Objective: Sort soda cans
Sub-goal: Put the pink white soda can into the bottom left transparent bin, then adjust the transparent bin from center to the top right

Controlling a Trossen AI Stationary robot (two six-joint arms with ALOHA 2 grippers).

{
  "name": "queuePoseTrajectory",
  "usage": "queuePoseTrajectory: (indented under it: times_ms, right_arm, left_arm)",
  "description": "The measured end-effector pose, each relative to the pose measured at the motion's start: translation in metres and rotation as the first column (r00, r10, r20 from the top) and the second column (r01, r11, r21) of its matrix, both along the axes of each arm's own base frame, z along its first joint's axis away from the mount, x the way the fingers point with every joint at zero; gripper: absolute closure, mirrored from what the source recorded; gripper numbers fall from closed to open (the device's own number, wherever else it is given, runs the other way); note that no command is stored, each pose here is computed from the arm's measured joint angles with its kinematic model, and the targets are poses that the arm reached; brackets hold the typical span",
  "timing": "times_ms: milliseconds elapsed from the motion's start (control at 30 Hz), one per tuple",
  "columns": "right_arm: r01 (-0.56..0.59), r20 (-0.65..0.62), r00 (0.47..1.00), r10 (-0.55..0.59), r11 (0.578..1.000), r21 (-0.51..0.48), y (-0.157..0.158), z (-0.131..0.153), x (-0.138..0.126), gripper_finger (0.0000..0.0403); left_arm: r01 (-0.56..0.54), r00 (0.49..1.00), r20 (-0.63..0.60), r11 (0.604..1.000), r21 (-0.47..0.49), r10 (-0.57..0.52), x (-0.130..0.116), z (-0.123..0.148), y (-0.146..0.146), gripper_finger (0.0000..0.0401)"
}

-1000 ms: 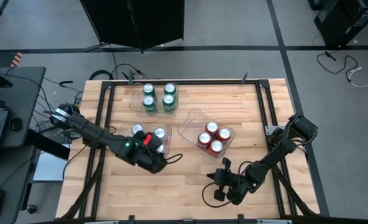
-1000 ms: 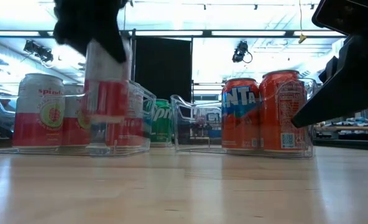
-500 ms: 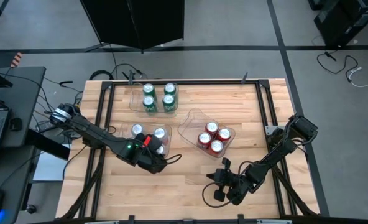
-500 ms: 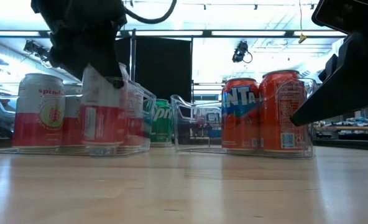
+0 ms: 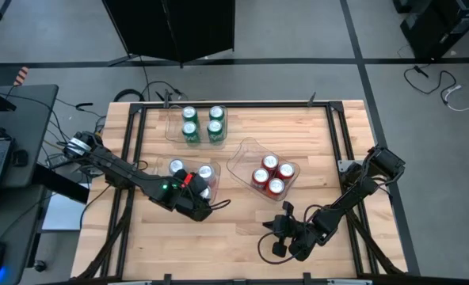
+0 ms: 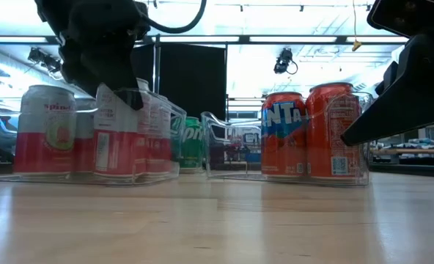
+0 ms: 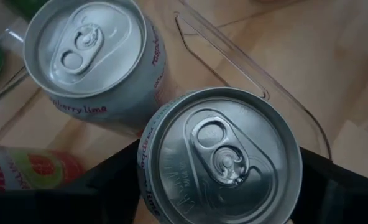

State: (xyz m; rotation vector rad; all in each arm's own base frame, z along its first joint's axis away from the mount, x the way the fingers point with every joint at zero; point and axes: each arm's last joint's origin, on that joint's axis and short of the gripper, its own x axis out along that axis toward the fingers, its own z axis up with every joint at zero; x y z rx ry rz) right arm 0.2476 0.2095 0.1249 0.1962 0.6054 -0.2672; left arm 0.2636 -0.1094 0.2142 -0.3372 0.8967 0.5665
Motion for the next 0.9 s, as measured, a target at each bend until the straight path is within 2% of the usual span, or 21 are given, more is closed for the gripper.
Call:
queuePoseTrajectory:
  times_ms: [100,133,400,900]
  right_arm:
    - [-0.008,-0.009,1.000,0.008,1.000,0.013,0.000,0.000,0.001,0.0402]
    - [-0.009,-0.012,1.000,0.009,1.000,0.017,-0.001,0.000,0.001,0.0402]
    - [-0.007,-0.019,1.000,0.008,0.999,0.031,-0.004,0.000,0.005,0.0402]
    - [0.000,-0.018,1.000,0.001,0.999,0.033,-0.006,0.000,0.007,0.0393]
  left_arm:
    - [0.043,0.999,-0.015,0.999,0.009,-0.043,0.001,0.002,-0.001,0.0032]
    - [0.050,0.999,-0.014,0.999,0.007,-0.050,0.002,0.003,-0.001,0.0022]
    - [0.092,0.996,-0.016,0.996,0.008,-0.091,0.005,0.010,-0.003,0.0085]
    - [0.138,0.988,-0.073,0.989,0.058,-0.134,0.007,0.015,0.005,0.0077]
